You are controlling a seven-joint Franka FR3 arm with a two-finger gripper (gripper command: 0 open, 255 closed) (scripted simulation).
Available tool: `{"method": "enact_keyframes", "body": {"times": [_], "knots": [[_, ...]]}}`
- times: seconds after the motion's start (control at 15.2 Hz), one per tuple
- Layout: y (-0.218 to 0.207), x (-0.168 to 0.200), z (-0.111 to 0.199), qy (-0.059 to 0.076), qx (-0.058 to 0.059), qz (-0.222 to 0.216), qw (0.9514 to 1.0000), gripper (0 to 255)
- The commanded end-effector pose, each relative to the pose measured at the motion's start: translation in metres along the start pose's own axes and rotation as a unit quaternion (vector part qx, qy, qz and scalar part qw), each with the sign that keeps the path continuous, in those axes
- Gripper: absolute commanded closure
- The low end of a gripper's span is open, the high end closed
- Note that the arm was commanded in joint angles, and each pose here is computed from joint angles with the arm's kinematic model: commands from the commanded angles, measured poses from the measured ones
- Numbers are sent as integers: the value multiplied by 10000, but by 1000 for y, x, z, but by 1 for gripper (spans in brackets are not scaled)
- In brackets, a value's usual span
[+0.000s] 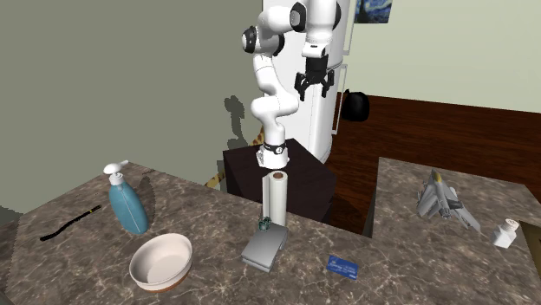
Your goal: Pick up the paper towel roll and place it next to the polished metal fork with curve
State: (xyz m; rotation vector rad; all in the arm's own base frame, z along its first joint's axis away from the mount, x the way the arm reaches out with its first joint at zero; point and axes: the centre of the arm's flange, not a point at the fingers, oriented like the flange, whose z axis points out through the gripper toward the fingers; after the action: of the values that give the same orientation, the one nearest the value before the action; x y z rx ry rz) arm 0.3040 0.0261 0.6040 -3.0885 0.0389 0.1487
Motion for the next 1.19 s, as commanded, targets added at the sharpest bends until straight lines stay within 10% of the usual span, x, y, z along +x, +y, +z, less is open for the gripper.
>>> {"method": "enact_keyframes", "body": {"times": [0.0, 1.12], "knots": [[0, 0, 0, 0, 0, 0, 10000, 0], [142, 137, 80, 278, -289, -790, 9961, 0]]}}
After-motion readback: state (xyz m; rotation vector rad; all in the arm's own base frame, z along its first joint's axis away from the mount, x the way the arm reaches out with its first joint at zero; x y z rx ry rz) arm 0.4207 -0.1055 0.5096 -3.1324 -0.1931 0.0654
